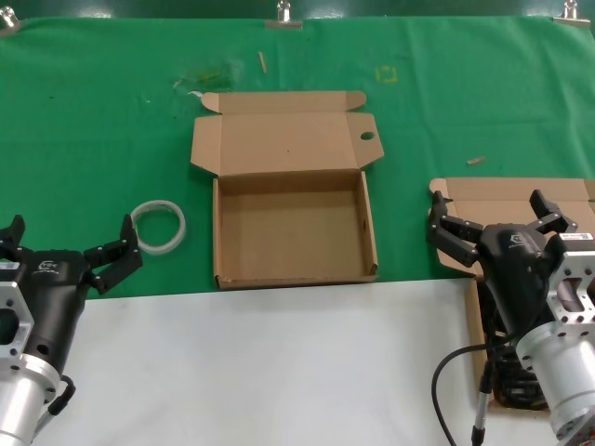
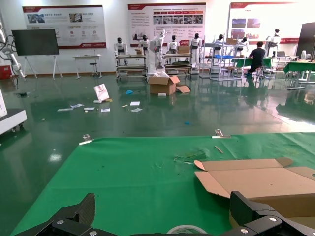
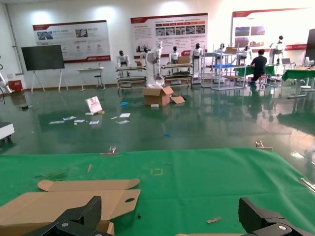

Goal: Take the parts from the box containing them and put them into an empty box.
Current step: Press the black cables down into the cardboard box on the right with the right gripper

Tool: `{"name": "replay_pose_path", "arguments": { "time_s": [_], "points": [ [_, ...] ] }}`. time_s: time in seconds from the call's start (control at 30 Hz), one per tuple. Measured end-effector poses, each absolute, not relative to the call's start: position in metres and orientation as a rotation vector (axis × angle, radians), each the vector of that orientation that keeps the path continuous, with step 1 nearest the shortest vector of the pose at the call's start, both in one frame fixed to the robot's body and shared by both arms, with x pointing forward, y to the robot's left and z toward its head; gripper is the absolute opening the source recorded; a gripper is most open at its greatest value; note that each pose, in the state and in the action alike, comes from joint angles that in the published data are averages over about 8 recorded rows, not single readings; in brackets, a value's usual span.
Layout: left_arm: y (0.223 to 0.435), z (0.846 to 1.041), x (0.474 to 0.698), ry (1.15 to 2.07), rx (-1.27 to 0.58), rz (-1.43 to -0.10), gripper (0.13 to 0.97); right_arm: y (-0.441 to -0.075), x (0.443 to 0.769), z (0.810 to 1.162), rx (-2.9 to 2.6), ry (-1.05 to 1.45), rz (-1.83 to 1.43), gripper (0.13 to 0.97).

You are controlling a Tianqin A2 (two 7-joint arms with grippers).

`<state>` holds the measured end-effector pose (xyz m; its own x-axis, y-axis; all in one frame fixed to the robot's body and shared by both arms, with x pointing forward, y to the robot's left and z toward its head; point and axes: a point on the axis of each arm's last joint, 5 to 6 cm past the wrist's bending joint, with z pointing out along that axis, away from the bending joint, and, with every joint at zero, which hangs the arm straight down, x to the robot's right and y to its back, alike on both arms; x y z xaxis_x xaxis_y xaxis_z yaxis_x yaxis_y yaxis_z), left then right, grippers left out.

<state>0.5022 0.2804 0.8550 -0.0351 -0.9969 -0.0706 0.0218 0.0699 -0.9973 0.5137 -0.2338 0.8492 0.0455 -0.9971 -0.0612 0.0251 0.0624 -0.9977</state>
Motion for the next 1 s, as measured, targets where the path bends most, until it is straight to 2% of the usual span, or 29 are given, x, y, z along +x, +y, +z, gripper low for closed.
{"name": "replay_pose_path", "arguments": {
  "time_s": [0.4,0.57,0.8,1.0],
  "points": [
    [0.280,0.855,0.502,1.253,-1.125,-1.193,0.966,-0.233,0.514,0.849,-1.165,1.187,-1.145,0.966],
    [0.280,0.855,0.502,1.253,-1.125,-1.193,0.966,-0.221,0.513,0.851,-1.151,1.212,-1.150,0.966],
    [0.280,0.855,0.502,1.253,-1.125,-1.193,0.966,-0.196,0.500,0.851,-1.165,1.340,-1.170,0.966],
    [0.280,0.855,0.502,1.253,-1.125,-1.193,0.966,-0.207,0.482,0.847,-1.294,1.505,-1.311,0.966]
  ]
}}
